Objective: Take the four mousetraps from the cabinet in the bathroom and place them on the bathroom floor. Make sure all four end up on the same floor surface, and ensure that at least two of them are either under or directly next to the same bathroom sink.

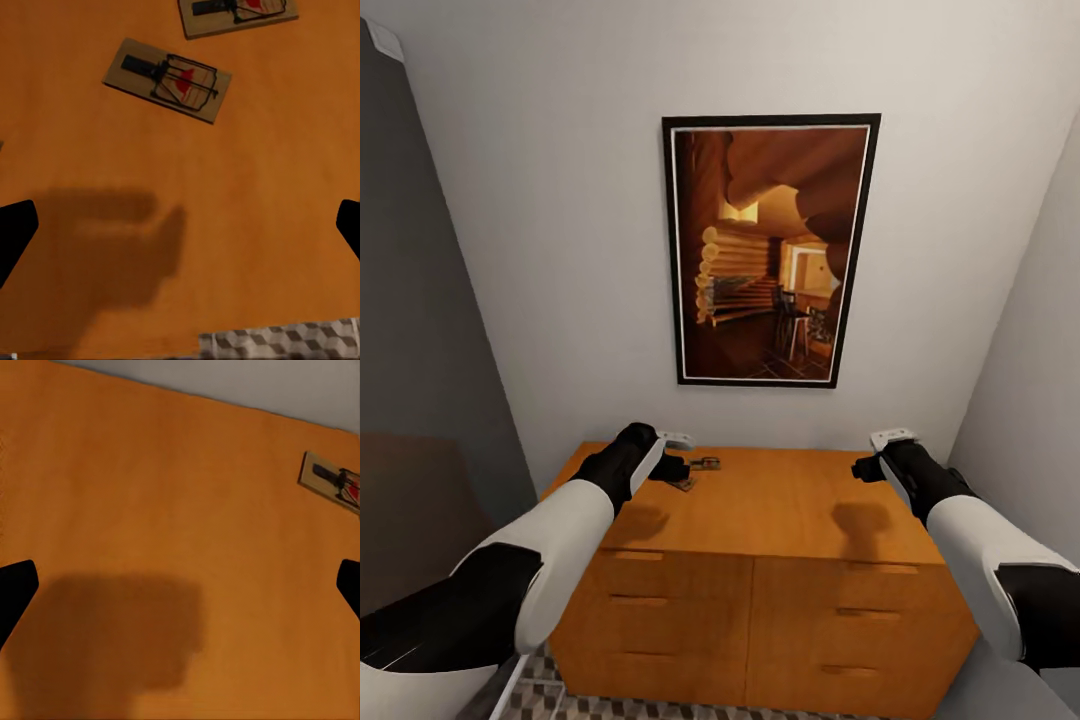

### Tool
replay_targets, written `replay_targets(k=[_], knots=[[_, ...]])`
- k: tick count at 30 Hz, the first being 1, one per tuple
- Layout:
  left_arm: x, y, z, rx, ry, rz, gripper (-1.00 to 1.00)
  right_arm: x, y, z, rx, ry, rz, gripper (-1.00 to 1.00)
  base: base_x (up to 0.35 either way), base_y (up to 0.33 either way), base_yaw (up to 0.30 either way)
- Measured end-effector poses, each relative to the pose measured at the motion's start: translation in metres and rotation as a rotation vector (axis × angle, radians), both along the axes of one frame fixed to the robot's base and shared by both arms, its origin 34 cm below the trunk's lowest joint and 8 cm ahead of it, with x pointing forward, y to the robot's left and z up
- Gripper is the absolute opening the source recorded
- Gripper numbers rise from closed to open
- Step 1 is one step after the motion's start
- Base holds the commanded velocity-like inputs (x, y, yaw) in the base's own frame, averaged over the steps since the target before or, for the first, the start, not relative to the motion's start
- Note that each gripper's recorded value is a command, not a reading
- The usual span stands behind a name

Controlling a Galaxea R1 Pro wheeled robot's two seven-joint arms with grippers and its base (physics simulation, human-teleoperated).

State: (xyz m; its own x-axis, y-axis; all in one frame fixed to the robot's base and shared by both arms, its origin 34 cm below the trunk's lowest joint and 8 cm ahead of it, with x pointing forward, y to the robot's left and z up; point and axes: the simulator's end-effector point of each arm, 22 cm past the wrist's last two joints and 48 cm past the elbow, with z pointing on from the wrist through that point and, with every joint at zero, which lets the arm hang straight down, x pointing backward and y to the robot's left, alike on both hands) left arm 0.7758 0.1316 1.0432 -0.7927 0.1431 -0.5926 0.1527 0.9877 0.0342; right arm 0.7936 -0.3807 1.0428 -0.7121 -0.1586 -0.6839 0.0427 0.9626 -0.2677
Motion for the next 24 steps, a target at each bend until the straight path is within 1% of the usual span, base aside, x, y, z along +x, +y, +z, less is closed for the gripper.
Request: replay_targets(k=[2,6,11,13,18,20,21,24], knots=[[-0.003,-0.001,-0.006,-0.008,0.016,-0.002,1.0,-0.003,0.006,-0.009,-0.01,0.028,0.028,1.0,0.086,0.0,0.0],[-0.006,-0.007,-0.01,-0.037,0.028,-0.005,1.0,-0.006,0.014,-0.017,-0.025,0.054,0.067,1.0,0.045,0.0,0.0],[-0.008,-0.013,-0.012,-0.069,0.037,-0.005,1.0,-0.008,0.021,-0.021,-0.029,0.071,0.097,1.0,0.016,0.0,0.0],[-0.008,-0.014,-0.011,-0.074,0.037,-0.005,1.0,-0.008,0.022,-0.022,-0.031,0.073,0.102,1.0,0.006,0.0,0.0],[-0.005,-0.014,-0.008,-0.078,0.026,-0.004,1.0,-0.008,0.017,-0.021,-0.038,0.073,0.104,1.0,0.003,0.0,0.0],[-0.002,-0.015,-0.004,-0.081,0.008,-0.003,1.0,-0.008,0.012,-0.02,-0.042,0.07,0.101,1.0,0.001,0.0,0.0],[0.002,-0.015,0.001,-0.087,-0.015,-0.001,1.0,-0.009,0.006,-0.02,-0.048,0.069,0.096,1.0,0.0,0.0,0.0],[0.008,-0.016,0.007,-0.093,-0.044,0.001,1.0,-0.01,-0.005,-0.018,-0.055,0.068,0.086,1.0,0.0,0.0,0.0]])
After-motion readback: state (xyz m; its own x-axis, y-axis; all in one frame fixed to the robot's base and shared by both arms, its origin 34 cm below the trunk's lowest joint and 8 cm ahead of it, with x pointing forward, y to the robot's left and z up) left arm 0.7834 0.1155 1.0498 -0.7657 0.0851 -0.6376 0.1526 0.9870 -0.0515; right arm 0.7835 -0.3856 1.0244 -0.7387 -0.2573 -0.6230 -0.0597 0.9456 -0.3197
